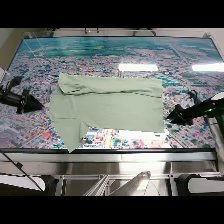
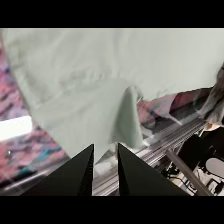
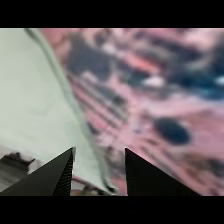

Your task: Fold the shirts.

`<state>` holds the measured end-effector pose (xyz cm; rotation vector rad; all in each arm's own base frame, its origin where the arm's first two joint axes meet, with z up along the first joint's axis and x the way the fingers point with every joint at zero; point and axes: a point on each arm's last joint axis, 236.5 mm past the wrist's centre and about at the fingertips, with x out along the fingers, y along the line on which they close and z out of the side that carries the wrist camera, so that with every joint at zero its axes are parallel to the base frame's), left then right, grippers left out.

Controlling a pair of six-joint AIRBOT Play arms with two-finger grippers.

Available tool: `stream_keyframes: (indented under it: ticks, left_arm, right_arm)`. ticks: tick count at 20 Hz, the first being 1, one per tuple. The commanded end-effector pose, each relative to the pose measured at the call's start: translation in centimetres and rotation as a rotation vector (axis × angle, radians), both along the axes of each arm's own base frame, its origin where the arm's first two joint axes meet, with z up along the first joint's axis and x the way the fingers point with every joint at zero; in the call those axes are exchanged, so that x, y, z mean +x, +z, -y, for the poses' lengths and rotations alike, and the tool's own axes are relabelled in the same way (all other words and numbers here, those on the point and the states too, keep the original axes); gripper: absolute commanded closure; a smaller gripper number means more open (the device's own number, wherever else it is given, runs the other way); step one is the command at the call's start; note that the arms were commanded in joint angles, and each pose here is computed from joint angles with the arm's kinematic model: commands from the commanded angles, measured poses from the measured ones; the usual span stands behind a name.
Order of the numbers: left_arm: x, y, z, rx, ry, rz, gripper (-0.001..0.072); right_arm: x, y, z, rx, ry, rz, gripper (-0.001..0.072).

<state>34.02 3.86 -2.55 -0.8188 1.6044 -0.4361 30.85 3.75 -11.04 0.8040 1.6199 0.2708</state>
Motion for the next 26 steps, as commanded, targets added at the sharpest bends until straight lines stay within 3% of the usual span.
stream_keyframes:
  ticks: [1, 3, 4, 5, 7, 8, 13, 17, 18, 19, 20, 23, 26]
  left_arm:
    - [-6.4, -3.0, 0.3, 0.108, -0.02, -0.122, 0.0537]
    - [-7.6, -4.2, 1.1, 0.124, 0.015, -0.125, 0.0537]
    - [-8.0, -5.0, 1.4, 0.134, 0.037, -0.131, 0.0536]
    - [-8.3, -5.8, 1.7, 0.142, 0.057, -0.141, 0.0534]
    - [-9.0, -7.4, 2.1, 0.15, 0.084, -0.159, 0.0465]
    - [-9.0, -8.0, 2.5, 0.146, 0.106, -0.157, 0.0465]
    - [-5.8, -9.5, 2.9, 0.138, 0.232, -0.06, 0.0466]
    - [-3.1, -10.6, 6.0, 0.052, 0.202, -0.048, 0.0469]
    - [-2.8, -10.5, 7.4, 0.007, 0.164, -0.055, 0.0485]
    - [-3.1, -10.2, 8.7, -0.032, 0.096, -0.07, 0.0659]
    - [-3.4, -9.6, 9.7, -0.067, 0.026, -0.076, 0.0696]
    - [-3.7, -7.0, 10.2, -0.109, -0.057, -0.066, 0.0696]
    - [-5.0, -5.4, 6.8, -0.016, -0.031, -0.081, 0.0696]
  right_arm:
    - [-1.2, -2.1, -3.2, 0.0, 0.041, 0.027, 0.0327]
    - [-0.7, -2.5, -4.6, -0.025, 0.076, 0.056, 0.0332]
    - [-0.2, -2.6, -5.2, -0.029, 0.072, 0.076, 0.0378]
    - [0.3, -2.5, -5.6, -0.023, 0.062, 0.093, 0.045]
    - [1.2, -1.7, -6.6, 0.024, 0.044, 0.128, 0.068]
    - [1.5, -1.4, -6.8, 0.038, 0.03, 0.132, 0.0695]
    - [1.5, -1.2, -7.1, 0.053, 0.023, 0.131, 0.0695]
    - [1.2, -1.1, -7.3, 0.064, 0.033, 0.122, 0.0695]
    - [1.0, -0.9, -7.5, 0.074, 0.035, 0.116, 0.0695]
    - [0.9, -0.7, -7.6, 0.084, 0.038, 0.11, 0.0696]
    - [0.5, -0.5, -7.7, 0.097, 0.046, 0.1, 0.0695]
    - [-0.4, 0.6, -7.3, 0.15, 0.057, 0.075, 0.0695]
    - [-0.3, 2.0, -5.2, 0.18, 0.009, 0.083, 0.0696]
